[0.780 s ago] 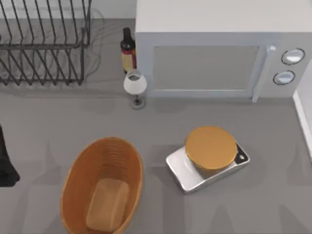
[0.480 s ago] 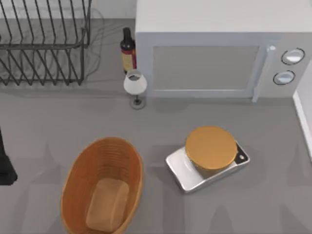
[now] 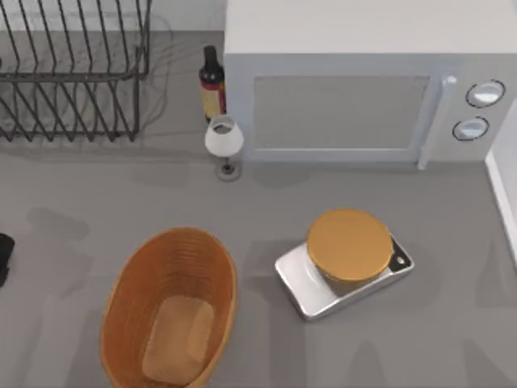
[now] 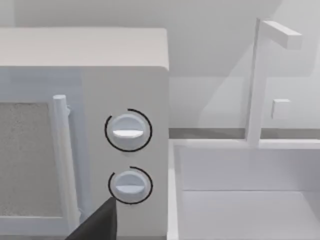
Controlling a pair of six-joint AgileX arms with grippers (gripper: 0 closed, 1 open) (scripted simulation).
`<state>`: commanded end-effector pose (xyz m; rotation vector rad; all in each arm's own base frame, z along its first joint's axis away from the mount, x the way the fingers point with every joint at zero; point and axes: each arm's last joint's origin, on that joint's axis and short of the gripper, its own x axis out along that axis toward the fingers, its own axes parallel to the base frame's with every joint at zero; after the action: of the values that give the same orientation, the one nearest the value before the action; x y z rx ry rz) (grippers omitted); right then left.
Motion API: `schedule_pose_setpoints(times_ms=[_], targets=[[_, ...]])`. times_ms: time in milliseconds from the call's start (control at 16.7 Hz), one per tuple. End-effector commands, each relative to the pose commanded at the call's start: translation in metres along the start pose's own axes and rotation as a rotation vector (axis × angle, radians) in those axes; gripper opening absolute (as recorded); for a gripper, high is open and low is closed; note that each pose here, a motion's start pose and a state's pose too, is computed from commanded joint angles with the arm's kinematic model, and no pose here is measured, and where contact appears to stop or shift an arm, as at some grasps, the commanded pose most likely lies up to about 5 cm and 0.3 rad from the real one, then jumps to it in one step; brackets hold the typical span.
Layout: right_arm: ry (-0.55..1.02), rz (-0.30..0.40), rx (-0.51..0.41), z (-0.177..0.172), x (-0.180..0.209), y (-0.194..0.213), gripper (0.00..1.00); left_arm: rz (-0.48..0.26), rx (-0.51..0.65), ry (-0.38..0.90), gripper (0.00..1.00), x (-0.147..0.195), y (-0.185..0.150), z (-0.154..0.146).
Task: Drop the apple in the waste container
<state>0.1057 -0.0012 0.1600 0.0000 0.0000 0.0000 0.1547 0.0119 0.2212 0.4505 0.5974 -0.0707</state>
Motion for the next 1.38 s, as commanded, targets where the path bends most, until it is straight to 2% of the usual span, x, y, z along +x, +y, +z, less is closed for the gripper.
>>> schedule_pose_setpoints(times_ms=[180,360,600,780,960,1380], targets=[[0.0,0.0,0.0,0.0,0.0,0.0,1.0,-0.145,0.178,0.259,1.0,0.034,0.018,0.019],[0.0,0.0,0.0,0.0,0.0,0.0,1.0,-0.316,0.335,0.452,1.0,0.071,0.035,0.03],[0.0,0.0,0.0,0.0,0.0,0.0,1.0,-0.542,0.49,0.612,1.0,0.122,0.052,0.034],[0.0,0.0,0.0,0.0,0.0,0.0,1.0,-0.666,0.56,0.669,1.0,0.15,0.061,0.031],[0.0,0.0,0.0,0.0,0.0,0.0,1.0,-0.726,0.592,0.688,1.0,0.164,0.065,0.03],[0.0,0.0,0.0,0.0,0.0,0.0,1.0,-0.732,0.595,0.69,1.0,0.168,0.063,0.026]])
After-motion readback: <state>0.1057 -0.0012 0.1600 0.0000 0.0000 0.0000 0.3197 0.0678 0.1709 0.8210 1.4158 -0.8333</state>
